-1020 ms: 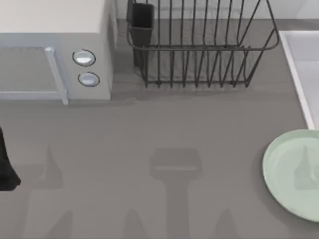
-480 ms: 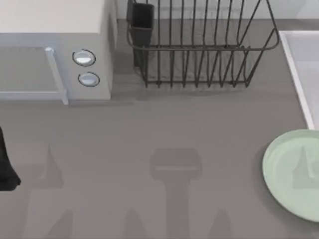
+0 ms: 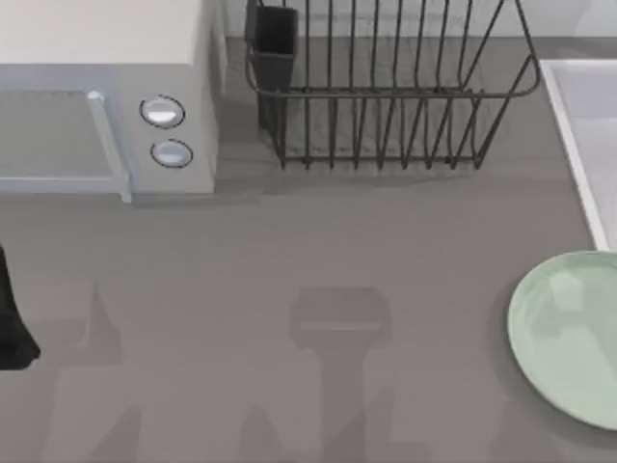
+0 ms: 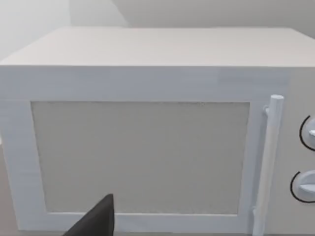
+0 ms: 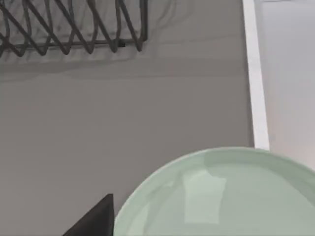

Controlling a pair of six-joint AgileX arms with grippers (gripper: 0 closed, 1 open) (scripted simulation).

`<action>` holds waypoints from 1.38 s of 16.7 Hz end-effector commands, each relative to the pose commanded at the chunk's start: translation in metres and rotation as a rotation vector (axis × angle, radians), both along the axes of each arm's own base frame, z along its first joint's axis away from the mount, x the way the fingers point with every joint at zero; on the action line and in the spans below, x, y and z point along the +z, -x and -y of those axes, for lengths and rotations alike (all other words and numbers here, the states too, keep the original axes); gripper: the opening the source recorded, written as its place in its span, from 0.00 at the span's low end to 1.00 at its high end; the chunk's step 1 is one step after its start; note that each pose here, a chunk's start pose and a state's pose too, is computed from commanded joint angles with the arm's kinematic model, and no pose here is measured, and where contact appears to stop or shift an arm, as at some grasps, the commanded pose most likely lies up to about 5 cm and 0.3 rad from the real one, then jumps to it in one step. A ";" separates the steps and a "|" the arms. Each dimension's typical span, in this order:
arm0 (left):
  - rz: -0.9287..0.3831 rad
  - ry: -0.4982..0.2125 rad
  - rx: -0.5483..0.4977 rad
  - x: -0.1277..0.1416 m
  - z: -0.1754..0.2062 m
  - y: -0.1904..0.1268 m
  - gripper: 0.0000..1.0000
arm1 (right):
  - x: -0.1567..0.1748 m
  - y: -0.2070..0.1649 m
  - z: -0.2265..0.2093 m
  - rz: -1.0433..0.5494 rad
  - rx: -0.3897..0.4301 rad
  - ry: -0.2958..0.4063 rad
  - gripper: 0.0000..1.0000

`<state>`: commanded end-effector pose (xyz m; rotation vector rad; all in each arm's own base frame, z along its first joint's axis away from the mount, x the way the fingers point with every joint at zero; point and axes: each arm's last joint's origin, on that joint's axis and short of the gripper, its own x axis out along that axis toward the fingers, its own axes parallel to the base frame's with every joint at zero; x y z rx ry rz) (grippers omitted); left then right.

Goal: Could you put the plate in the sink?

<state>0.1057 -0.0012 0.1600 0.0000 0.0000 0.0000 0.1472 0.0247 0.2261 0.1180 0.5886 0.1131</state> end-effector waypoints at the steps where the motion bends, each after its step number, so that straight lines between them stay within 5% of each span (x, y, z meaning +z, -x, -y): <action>1: 0.000 0.000 0.000 0.000 0.000 0.000 1.00 | 0.005 -0.011 -0.006 -0.090 0.009 -0.003 1.00; 12: 0.000 0.000 0.000 0.000 0.000 0.000 1.00 | -0.021 -0.129 -0.096 -0.907 0.004 0.134 1.00; 23: 0.000 0.000 0.000 0.000 0.000 0.000 1.00 | -0.042 -0.140 -0.106 -0.983 -0.009 0.162 1.00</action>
